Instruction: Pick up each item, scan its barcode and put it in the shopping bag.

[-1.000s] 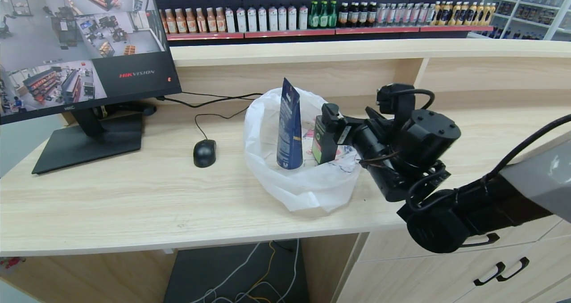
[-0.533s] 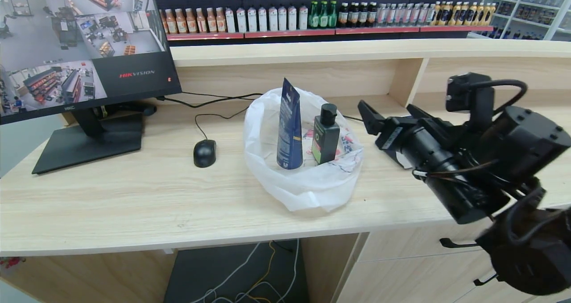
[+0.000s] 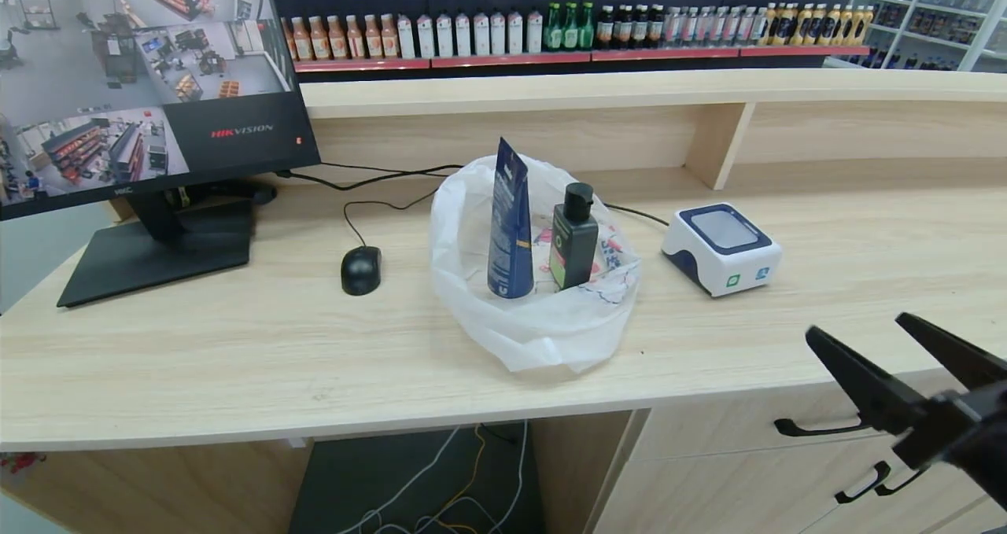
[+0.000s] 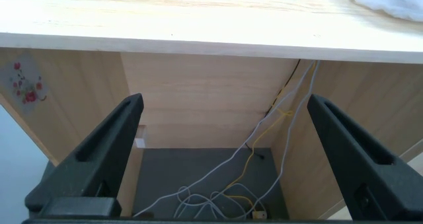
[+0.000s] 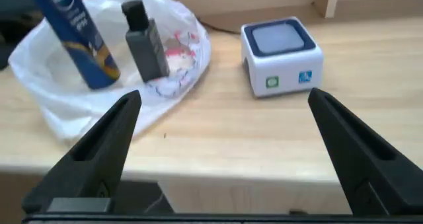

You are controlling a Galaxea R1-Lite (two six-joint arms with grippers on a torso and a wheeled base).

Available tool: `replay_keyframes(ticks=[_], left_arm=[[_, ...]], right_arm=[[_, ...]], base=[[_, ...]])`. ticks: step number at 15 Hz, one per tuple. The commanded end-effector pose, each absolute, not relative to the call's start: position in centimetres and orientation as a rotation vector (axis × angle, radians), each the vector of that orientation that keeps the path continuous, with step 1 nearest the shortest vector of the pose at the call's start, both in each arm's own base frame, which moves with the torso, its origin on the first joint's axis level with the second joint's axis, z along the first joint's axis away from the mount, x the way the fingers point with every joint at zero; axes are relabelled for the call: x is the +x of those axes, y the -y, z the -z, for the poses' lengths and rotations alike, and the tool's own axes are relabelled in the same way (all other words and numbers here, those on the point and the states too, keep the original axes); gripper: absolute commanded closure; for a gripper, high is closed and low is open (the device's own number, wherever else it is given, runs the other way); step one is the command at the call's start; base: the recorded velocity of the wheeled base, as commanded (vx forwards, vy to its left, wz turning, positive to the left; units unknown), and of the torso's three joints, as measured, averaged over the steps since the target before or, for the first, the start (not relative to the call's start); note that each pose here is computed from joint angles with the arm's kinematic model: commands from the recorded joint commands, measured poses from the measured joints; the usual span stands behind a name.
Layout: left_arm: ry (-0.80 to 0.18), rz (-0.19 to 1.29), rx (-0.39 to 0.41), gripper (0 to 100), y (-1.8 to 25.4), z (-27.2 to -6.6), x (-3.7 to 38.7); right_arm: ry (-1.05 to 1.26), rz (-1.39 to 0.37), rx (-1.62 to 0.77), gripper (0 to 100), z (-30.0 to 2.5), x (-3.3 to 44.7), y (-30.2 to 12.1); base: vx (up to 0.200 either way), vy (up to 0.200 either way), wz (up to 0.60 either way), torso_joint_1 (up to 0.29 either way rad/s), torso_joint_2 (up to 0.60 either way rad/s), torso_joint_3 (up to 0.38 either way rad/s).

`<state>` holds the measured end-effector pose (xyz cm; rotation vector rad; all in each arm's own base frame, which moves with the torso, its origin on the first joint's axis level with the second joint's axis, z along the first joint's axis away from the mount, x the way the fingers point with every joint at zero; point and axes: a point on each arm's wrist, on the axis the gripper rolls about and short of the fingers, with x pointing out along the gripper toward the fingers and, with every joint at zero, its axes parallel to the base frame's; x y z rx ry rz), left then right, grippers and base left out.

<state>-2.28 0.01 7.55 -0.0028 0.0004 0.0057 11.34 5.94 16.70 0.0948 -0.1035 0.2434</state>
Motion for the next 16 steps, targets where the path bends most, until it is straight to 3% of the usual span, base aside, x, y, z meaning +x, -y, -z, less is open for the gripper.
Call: replay_keyframes(ticks=[1,3,4,6,8,13,16], left_arm=[[0.000,-0.006,-0.003,0,0.0,-7.5,-2.3],[0.000,-0.006,-0.003,0,0.0,-7.5,-2.3],[0.000,-0.008,-0.005,0,0.0,-7.5,-2.3],[0.000,-0.006,-0.006,0,0.0,-7.5,-2.3],[0.000,-0.008,-0.008,0,0.0,-7.5,-2.3],[0.000,-0.006,-0.005,0,0.0,-7.5,-2.3],[0.000,-0.006,-0.005,0,0.0,-7.5,-2.3]], right_arm=[[0.063,-0.367,0.033,0,-14.3,4.2,-2.1],[0.033,-0.446,-0.007,0,-13.0,2.6,-1.3],[0.007,-0.534,-0.078,0,-10.6,-0.3,0.4],[0.005,-0.537,-0.083,0,-8.4,-1.8,1.4],[0.007,-0.539,-0.079,0,-8.2,-1.9,1.4],[-0.157,-0.168,-0.052,0,-7.8,-1.1,0.4],[-0.094,-0.081,-0.026,0,-7.8,-1.6,0.4]], base=[[0.000,0.000,0.00,0.000,0.00,0.000],[0.000,0.000,0.00,0.000,0.00,0.000],[0.000,0.000,0.00,0.000,0.00,0.000],[0.000,0.000,0.00,0.000,0.00,0.000],[0.000,0.000,0.00,0.000,0.00,0.000],[0.000,0.000,0.00,0.000,0.00,0.000],[0.000,0.000,0.00,0.000,0.00,0.000]])
